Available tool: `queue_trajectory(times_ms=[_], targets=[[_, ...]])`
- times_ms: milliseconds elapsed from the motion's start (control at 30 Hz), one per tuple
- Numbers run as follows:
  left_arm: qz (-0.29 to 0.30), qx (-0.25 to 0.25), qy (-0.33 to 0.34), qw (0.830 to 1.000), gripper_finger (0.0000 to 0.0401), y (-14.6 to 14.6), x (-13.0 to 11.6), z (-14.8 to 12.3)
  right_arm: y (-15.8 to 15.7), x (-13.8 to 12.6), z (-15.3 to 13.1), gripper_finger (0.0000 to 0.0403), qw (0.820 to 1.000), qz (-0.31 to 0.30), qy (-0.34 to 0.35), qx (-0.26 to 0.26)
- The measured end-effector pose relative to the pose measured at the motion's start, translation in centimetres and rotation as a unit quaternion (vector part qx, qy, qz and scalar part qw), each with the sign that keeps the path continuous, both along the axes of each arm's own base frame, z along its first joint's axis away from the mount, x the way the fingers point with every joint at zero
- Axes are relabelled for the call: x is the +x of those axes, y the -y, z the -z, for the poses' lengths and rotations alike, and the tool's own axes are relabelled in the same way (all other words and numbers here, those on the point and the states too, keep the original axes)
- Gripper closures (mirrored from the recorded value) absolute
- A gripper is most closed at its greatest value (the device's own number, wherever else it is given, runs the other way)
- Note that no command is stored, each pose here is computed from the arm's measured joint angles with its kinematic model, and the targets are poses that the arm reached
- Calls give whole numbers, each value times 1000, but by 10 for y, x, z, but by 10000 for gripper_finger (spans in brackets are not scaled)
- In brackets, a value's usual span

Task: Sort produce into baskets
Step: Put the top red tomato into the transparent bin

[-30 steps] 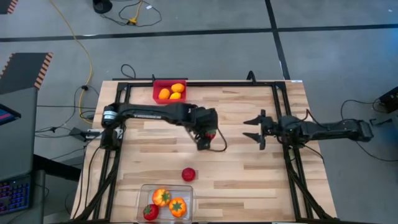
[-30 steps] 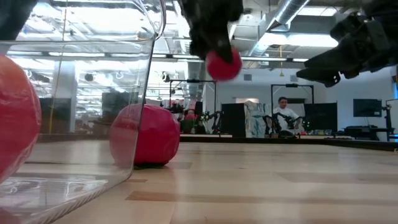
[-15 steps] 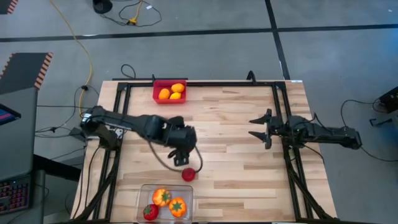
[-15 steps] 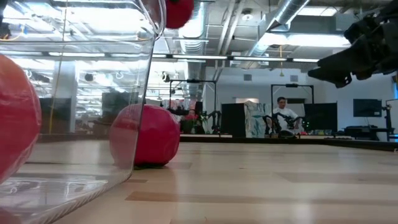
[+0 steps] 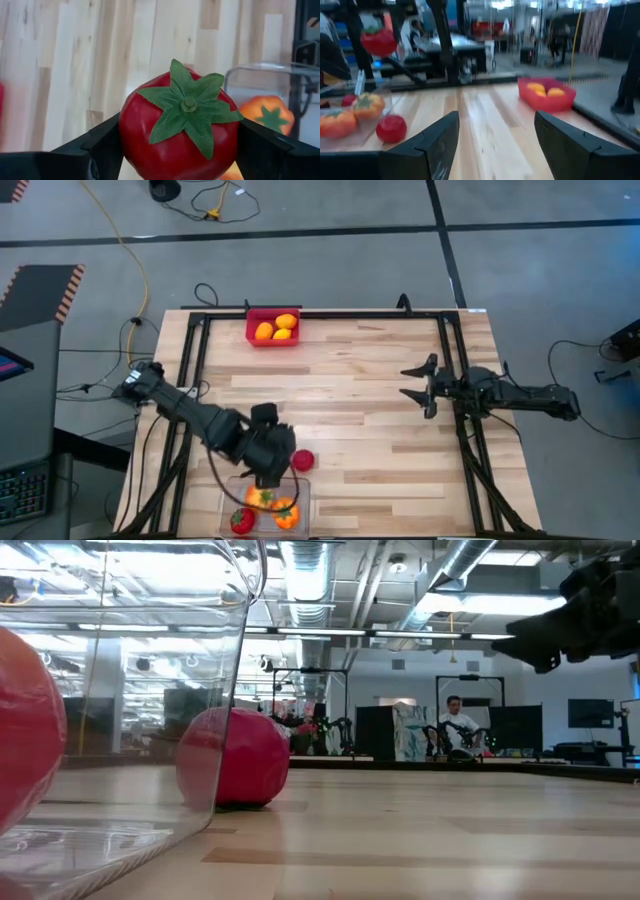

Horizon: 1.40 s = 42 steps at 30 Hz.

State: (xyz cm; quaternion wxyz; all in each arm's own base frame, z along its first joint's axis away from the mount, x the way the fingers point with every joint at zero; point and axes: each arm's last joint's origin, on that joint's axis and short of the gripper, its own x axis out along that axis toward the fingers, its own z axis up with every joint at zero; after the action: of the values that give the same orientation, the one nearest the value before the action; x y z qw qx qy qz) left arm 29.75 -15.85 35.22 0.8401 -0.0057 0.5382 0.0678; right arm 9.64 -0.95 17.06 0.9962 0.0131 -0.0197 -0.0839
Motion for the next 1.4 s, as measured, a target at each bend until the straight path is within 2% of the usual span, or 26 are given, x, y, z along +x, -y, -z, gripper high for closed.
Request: queue_trajectory(times_ms=[367, 533, 700, 833, 967, 1067, 1167, 1400], targets=[[-11, -43, 4, 999, 112, 44, -27, 2, 0, 2, 3, 117, 1000, 0, -8, -1], [-18, -76, -14, 997, 112, 66, -39, 21, 0, 2, 3, 117, 999, -2, -2, 50], [-9, -105, -15, 994, 112, 81, -41, 50, 0, 2, 3, 117, 998, -2, -1, 57], [-18, -159, -28, 987, 112, 86, -37, 66, 0, 2, 3, 117, 998, -2, 0, 57], [-48, -174, -34, 983, 112, 85, -37, 78, 0, 2, 3, 117, 998, -1, -1, 57], [-66, -166, -53, 982, 112, 82, -40, 90, 0, 2, 3, 117, 998, -1, -1, 58], [-70, -186, -72, 977, 111, 81, -39, 95, 0, 2, 3, 117, 998, -1, -1, 58], [-59, -205, -99, 972, 68, 81, -40, 100, 0, 2, 4, 117, 998, -1, -1, 58]])
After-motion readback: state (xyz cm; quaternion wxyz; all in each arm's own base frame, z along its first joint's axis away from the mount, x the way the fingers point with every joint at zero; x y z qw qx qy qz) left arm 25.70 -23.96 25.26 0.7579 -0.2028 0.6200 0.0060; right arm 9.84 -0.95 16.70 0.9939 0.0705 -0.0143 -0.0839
